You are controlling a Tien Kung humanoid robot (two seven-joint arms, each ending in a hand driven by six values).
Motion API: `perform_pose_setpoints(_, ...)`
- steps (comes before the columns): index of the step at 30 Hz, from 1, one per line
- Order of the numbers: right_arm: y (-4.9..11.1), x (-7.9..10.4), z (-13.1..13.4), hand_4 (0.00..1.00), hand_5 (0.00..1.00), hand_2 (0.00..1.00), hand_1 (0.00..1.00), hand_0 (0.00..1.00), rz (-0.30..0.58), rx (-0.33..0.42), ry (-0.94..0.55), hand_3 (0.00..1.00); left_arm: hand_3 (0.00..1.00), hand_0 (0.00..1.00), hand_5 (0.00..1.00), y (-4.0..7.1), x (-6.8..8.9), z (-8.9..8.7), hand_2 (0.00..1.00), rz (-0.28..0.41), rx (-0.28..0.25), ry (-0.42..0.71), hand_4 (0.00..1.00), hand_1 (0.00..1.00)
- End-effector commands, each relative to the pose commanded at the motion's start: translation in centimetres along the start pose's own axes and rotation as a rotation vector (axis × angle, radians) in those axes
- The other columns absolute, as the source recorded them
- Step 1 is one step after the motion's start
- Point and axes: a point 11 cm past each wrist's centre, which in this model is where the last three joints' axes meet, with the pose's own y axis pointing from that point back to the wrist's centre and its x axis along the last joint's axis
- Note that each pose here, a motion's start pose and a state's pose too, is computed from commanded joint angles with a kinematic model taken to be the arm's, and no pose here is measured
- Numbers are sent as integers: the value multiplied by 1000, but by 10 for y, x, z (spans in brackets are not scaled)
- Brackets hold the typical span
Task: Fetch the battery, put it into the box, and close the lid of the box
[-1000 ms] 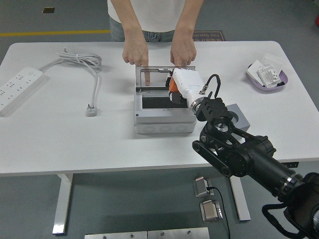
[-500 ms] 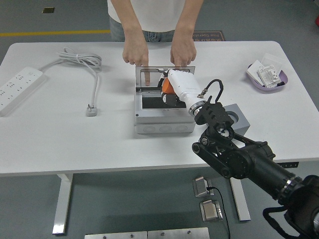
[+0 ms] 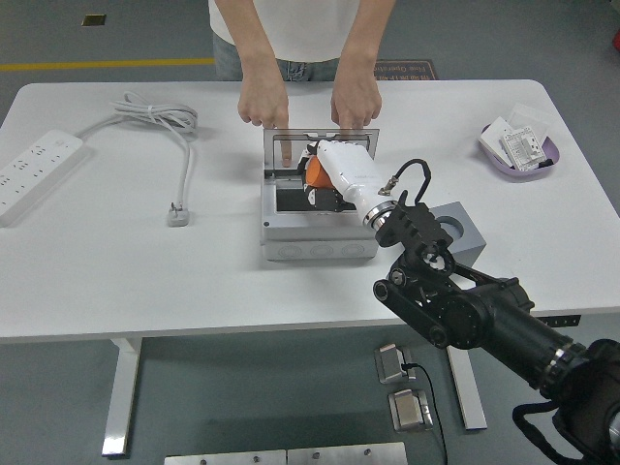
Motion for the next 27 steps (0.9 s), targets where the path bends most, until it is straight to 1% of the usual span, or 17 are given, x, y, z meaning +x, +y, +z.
perform_pose_setpoints(8,0,-4,0,176,72,203,83,2,-23,18,20,217,641,612,134,0,0,2,642,2,-6,-7,786,642)
perform_pose_setpoints(9,0,-4,0,180,96,210,122,2,-27,20,24,273,641,612,135,1,0,3,642,3,-6,-8,785,642)
perform_pose_setpoints(14,1,-10,0,180,96,210,122,2,-63,22,35,273,641,612,135,1,1,4,642,5,-8,-13,785,642)
perform_pose_setpoints(15,1,-10,0,344,225,296,175,20,-67,22,36,492,640,612,135,1,1,4,641,6,-8,-13,782,641)
perform_pose_setpoints(20,2,-13,0,344,225,296,175,20,-84,23,35,492,640,612,135,1,1,4,641,6,-7,-15,782,641)
perform_pose_setpoints(21,2,-13,0,492,266,453,299,178,-85,24,34,633,641,612,130,1,1,4,642,6,-7,-16,783,642)
perform_pose_setpoints(26,2,-14,0,492,266,453,299,178,-90,23,27,633,641,612,130,1,2,3,642,10,-5,-16,783,642)
perform_pose_setpoints(27,2,-14,0,734,314,518,433,368,-90,23,26,637,641,612,127,1,3,3,640,11,-5,-16,782,641)
